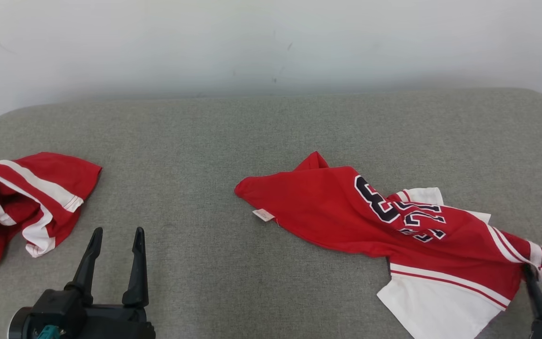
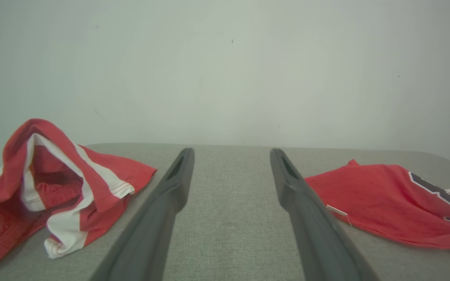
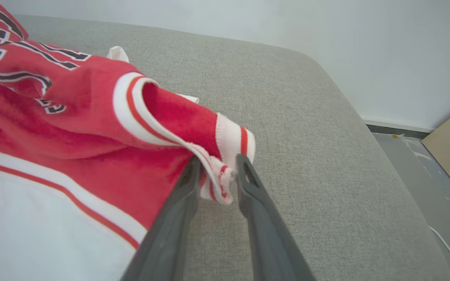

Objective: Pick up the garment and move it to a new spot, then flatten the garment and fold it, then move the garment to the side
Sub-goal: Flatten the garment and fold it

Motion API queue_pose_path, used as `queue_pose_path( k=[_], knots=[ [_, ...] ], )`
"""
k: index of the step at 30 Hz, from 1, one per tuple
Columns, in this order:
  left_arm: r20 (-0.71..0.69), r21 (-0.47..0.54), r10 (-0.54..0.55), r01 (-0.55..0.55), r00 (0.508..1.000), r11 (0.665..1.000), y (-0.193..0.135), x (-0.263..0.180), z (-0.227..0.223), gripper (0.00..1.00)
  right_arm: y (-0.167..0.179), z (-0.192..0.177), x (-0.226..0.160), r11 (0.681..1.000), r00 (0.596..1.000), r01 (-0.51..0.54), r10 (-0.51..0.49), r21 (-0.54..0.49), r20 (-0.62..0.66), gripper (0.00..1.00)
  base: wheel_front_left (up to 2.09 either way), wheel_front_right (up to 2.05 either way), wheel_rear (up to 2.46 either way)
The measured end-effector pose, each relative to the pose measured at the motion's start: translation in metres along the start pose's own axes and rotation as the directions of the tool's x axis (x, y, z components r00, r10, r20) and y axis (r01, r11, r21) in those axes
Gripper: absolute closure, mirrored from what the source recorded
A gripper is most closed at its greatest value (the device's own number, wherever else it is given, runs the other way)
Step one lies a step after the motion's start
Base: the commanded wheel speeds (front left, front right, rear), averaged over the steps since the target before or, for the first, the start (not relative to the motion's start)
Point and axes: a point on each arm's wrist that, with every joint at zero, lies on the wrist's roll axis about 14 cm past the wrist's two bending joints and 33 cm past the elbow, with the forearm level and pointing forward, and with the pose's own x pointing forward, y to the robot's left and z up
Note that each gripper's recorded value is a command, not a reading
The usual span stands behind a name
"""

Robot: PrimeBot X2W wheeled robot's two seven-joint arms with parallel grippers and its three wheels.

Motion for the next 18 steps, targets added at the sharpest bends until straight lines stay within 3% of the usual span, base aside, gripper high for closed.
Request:
queue_pose_path(
  k=[18],
  knots=[
    [0.009, -0.013, -0.047, 0.047, 0.999, 0.999, -0.016, 0.007, 0.001, 0.0, 0.031, 0.041, -0.028, 0.994, 0.978, -0.017, -0.006, 0.11, 0.211, 0.0, 0.0, 0.0, 0.0]
  ],
)
